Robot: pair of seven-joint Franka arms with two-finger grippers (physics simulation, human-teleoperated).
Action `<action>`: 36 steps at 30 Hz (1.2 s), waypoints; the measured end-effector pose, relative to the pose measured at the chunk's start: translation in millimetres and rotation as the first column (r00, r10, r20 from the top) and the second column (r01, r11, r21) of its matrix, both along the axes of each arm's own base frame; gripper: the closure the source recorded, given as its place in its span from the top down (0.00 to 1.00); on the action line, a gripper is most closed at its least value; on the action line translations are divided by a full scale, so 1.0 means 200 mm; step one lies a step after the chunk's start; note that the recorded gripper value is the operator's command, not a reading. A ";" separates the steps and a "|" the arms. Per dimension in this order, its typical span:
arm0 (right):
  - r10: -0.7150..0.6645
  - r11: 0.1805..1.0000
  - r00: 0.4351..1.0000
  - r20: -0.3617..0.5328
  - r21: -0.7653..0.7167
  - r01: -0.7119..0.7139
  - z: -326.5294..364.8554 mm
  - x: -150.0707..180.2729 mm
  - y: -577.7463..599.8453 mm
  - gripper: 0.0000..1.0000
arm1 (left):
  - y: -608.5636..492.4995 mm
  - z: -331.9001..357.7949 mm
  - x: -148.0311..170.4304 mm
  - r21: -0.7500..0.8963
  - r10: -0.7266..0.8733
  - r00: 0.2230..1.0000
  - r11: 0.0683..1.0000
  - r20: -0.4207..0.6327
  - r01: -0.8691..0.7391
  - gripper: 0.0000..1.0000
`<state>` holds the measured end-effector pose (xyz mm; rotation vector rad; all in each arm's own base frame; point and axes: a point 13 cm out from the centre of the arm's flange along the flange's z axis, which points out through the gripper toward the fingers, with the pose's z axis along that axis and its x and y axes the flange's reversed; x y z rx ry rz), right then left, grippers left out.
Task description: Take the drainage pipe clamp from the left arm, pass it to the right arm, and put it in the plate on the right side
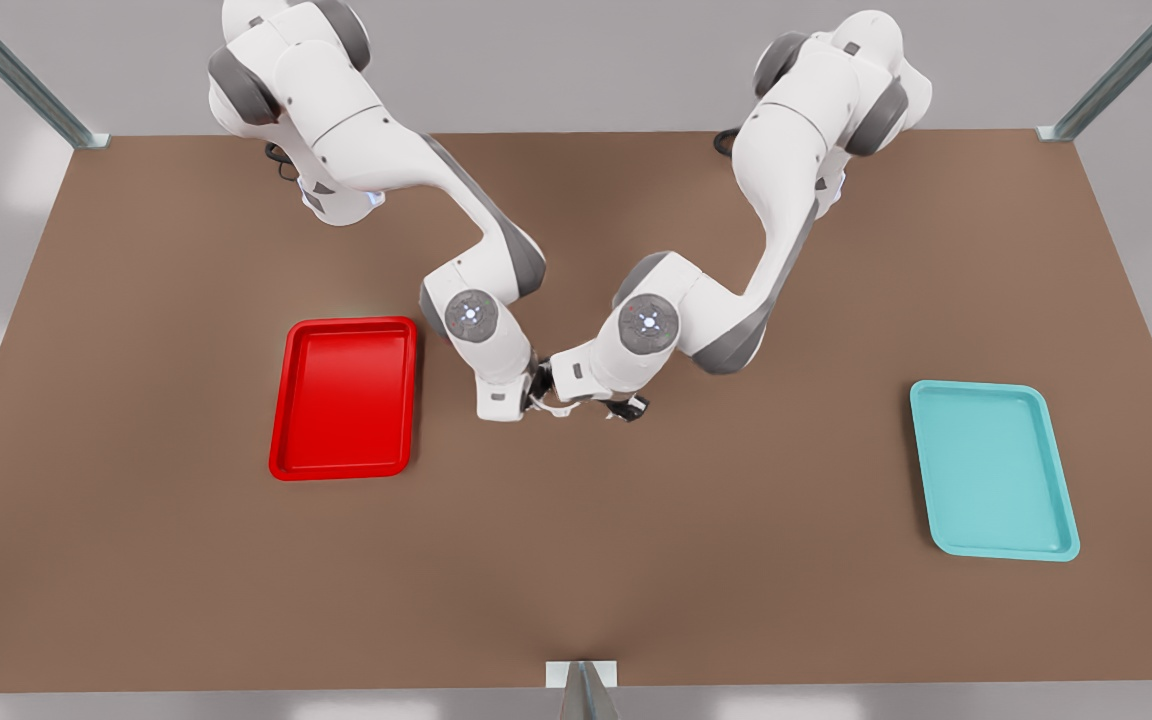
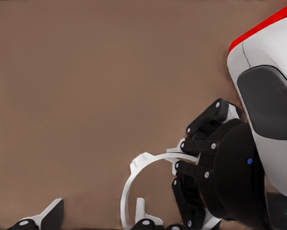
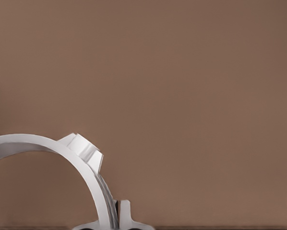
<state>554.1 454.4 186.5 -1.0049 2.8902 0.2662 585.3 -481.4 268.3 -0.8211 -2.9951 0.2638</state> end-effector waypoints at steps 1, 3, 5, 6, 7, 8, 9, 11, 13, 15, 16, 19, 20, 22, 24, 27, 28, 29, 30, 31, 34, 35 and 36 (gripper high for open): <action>0.000 1.000 1.000 -0.001 -0.004 0.000 0.00 0.00 -0.01 0.21 | 0.05 0.02 0.02 0.010 0.013 1.000 1.000 -0.003 -0.013 1.00; -0.045 0.998 0.999 0.006 -0.037 0.046 0.09 0.11 -0.21 0.21 | 0.23 0.12 0.09 0.031 0.057 0.998 0.998 -0.010 -0.057 1.00; -0.105 0.988 0.994 0.018 -0.116 0.106 0.18 0.25 -0.58 0.21 | 0.65 0.38 0.27 0.053 0.159 0.987 0.986 -0.001 -0.159 1.00; -0.137 0.979 0.991 0.012 -0.151 0.137 0.20 0.30 -0.76 0.21 | 0.87 0.50 0.34 0.084 0.203 0.979 0.976 0.008 -0.203 1.00; -0.163 0.969 0.987 0.002 -0.187 0.160 0.21 0.31 -0.93 0.21 | 1.08 0.60 0.37 0.119 0.244 0.970 0.962 0.012 -0.244 1.00; -0.186 0.960 0.982 -0.010 -0.216 0.180 0.21 0.31 -1.08 0.21 | 1.27 0.67 0.37 0.156 0.282 0.959 0.948 0.005 -0.279 1.00; -0.213 0.949 0.977 -0.029 -0.243 0.200 0.19 0.29 -1.23 0.21 | 1.42 0.73 0.32 0.192 0.310 0.951 0.934 -0.006 -0.303 1.00; -0.279 0.924 0.956 -0.086 -0.294 0.244 0.09 0.21 -1.56 0.21 | 1.59 0.79 0.15 0.256 0.336 0.941 0.914 -0.041 -0.316 1.00; -0.339 0.902 0.931 -0.138 -0.330 0.279 -0.03 0.13 -1.84 0.21 | 1.64 0.80 0.05 0.304 0.345 0.936 0.901 -0.074 -0.309 1.00; -0.363 0.892 0.915 -0.177 -0.350 0.287 -0.14 0.03 -2.01 0.21 | 1.66 0.80 -0.01 0.337 0.347 0.932 0.894 -0.104 -0.295 1.00; -0.360 0.893 0.914 -0.187 -0.353 0.280 -0.18 0.00 -2.04 0.21 | 1.66 0.80 -0.03 0.350 0.348 0.930 0.891 -0.115 -0.290 1.00; -0.340 0.900 0.915 -0.216 -0.359 0.249 -0.32 -0.12 -2.07 0.21 | 1.68 0.79 -0.08 0.378 0.357 0.923 0.881 -0.141 -0.283 1.00; -0.336 0.901 0.916 -0.219 -0.358 0.245 -0.36 -0.14 -2.09 1.00 | 1.69 0.78 -0.09 0.385 0.360 0.921 0.879 -0.148 -0.282 1.00; -0.324 0.903 0.924 -0.205 -0.360 0.237 -0.39 -0.13 -2.10 1.00 | 1.70 0.78 -0.11 0.395 0.366 0.917 0.875 -0.158 -0.281 1.00; -0.317 0.897 0.932 -0.176 -0.376 0.233 -0.40 -0.10 -2.13 1.00 | 1.71 0.78 -0.12 0.402 0.372 0.914 0.871 -0.165 -0.282 1.00; -0.318 0.895 0.936 -0.149 -0.372 0.245 -0.37 -0.06 -2.12 1.00 | 1.71 0.78 -0.13 0.409 0.377 0.910 0.868 -0.171 -0.282 1.00; -0.318 0.898 0.938 -0.137 -0.362 0.251 -0.33 -0.02 -2.10 1.00 | 1.71 0.78 -0.13 0.411 0.378 0.909 0.867 -0.173 -0.283 1.00; -0.314 0.902 0.942 -0.115 -0.345 0.259 -0.23 0.05 -2.06 1.00 | 1.72 0.78 -0.14 0.412 0.380 0.909 0.866 -0.174 -0.283 1.00; -0.311 0.908 0.946 -0.094 -0.323 0.267 -0.09 0.14 -2.00 1.00 | 1.72 0.78 -0.14 0.414 0.382 0.907 0.865 -0.175 -0.284 1.00; -0.304 0.916 0.950 -0.067 -0.296 0.272 0.11 0.23 -1.93 1.00 | 1.72 0.78 -0.14 0.415 0.384 0.907 0.864 -0.176 -0.285 1.00; -0.345 0.910 0.939 -0.002 -0.246 0.334 0.73 0.40 -1.93 1.00 | 1.72 0.78 -0.14 0.418 0.386 0.905 0.862 -0.177 -0.286 1.00; -0.378 0.898 0.926 -0.001 -0.244 0.366 0.87 0.40 -2.01 1.00 | 1.73 0.78 -0.14 0.418 0.388 0.905 0.862 -0.177 -0.287 1.00; -0.409 0.886 0.913 -0.003 -0.242 0.396 1.00 0.37 -2.09 1.00 | 1.73 0.78 -0.14 0.419 0.389 0.904 0.861 -0.177 -0.289 1.00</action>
